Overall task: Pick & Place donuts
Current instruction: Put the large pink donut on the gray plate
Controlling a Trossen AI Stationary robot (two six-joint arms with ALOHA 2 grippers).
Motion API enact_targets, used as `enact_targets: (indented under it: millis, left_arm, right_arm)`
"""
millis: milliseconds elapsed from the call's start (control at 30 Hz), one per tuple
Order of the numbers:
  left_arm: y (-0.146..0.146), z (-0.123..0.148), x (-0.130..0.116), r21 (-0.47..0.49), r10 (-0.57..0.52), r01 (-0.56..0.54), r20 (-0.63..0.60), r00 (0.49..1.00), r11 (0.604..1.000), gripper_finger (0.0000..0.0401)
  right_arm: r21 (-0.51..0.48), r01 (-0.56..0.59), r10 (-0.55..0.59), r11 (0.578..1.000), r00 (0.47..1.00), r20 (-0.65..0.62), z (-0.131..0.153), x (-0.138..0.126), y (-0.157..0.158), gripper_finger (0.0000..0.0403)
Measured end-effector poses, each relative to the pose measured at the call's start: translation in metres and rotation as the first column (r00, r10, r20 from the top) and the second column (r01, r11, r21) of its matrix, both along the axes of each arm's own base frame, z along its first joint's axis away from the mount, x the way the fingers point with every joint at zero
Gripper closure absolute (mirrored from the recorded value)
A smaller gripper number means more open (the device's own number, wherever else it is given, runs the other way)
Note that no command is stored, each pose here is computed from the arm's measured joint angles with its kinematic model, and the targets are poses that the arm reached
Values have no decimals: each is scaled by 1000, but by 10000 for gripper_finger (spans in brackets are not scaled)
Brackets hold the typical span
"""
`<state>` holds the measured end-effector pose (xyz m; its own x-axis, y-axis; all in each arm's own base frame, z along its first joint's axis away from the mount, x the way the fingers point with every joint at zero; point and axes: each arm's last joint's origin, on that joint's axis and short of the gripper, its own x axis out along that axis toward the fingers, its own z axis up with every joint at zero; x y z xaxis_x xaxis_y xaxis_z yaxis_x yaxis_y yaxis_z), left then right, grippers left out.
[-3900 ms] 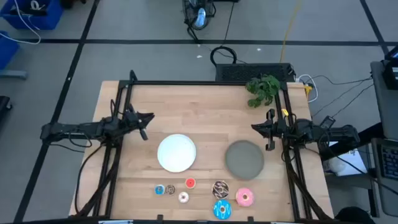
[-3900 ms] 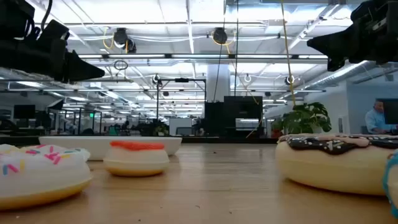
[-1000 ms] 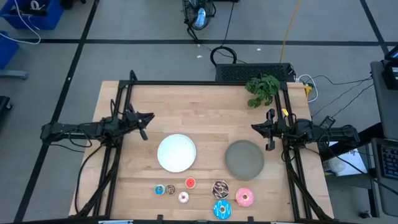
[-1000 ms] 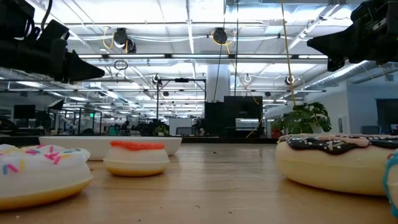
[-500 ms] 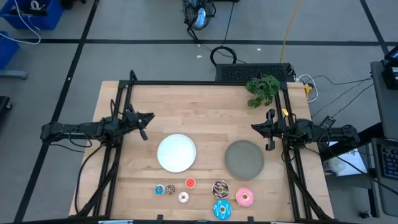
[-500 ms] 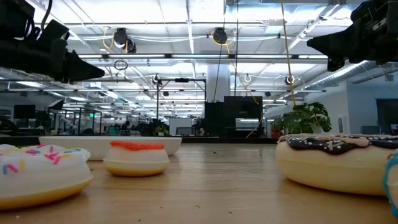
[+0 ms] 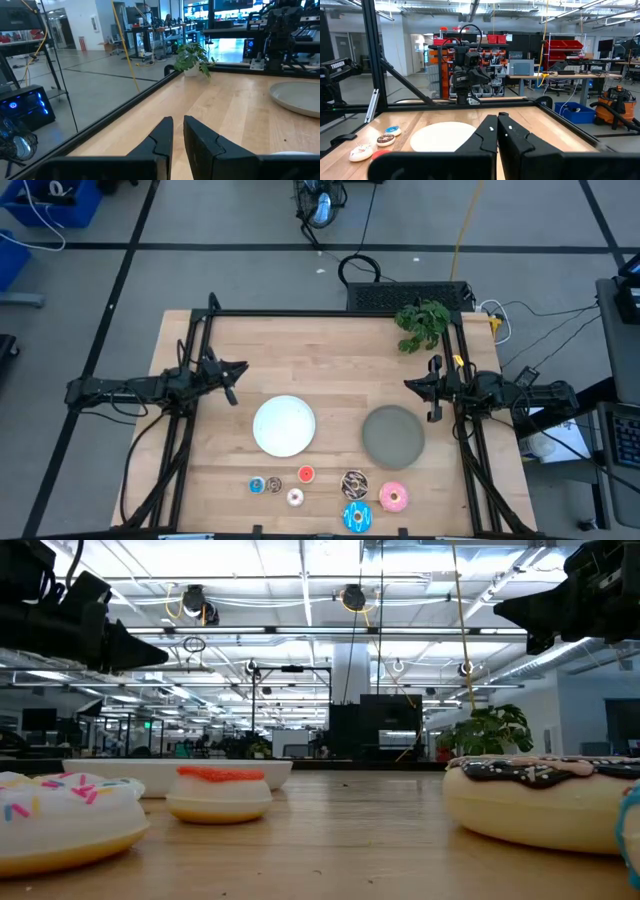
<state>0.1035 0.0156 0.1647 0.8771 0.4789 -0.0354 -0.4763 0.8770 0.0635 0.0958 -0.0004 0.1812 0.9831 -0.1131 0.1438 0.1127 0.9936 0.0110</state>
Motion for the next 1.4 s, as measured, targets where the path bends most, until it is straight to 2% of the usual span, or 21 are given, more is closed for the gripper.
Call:
enact_targets:
  millis: [200,333,400,567,700,967,1100,1133,1200,1333,1400]
  left_arm:
    - [0,0,0,-40,2,-1,22,1000,999,350]
    - [-1,0,1,-168,-24,38,90,996,985,350]
    - [-1,0,1,-200,-22,44,110,994,979,350]
    - [1,2,0,-201,42,-14,134,990,980,350]
    - [0,1,0,-254,23,15,149,989,967,350]
    - [-3,-2,2,-207,-103,121,93,990,971,350]
    - [-4,-2,2,-201,-141,156,89,986,967,350]
    - [-4,-1,2,-187,-143,156,84,986,970,350]
    - [-4,-1,2,-150,-148,157,72,986,976,350]
    - [-4,0,2,-124,-150,158,70,986,980,350]
    - [-4,6,2,-101,-155,168,123,980,981,350]
  right_arm:
    - [0,0,0,1000,1000,0,0,0,0,403]
    - [0,0,0,1000,1000,0,0,0,0,403]
    - [0,0,0,1000,1000,0,0,0,0,403]
    - [-1,0,0,1000,999,-35,-3,0,0,403]
    - [-3,0,0,1000,998,-65,-6,1,0,403]
    - [-3,0,0,1000,998,-62,-6,1,0,403]
    - [-14,2,-1,1000,1000,27,3,-1,0,403]
    - [-4,-6,6,1000,1000,12,3,0,0,403]
    - [-6,-38,37,999,994,-105,-4,2,2,403]
    - [19,-79,81,997,982,-169,33,1,6,403]
    - [38,-95,102,995,959,-266,46,6,9,403]
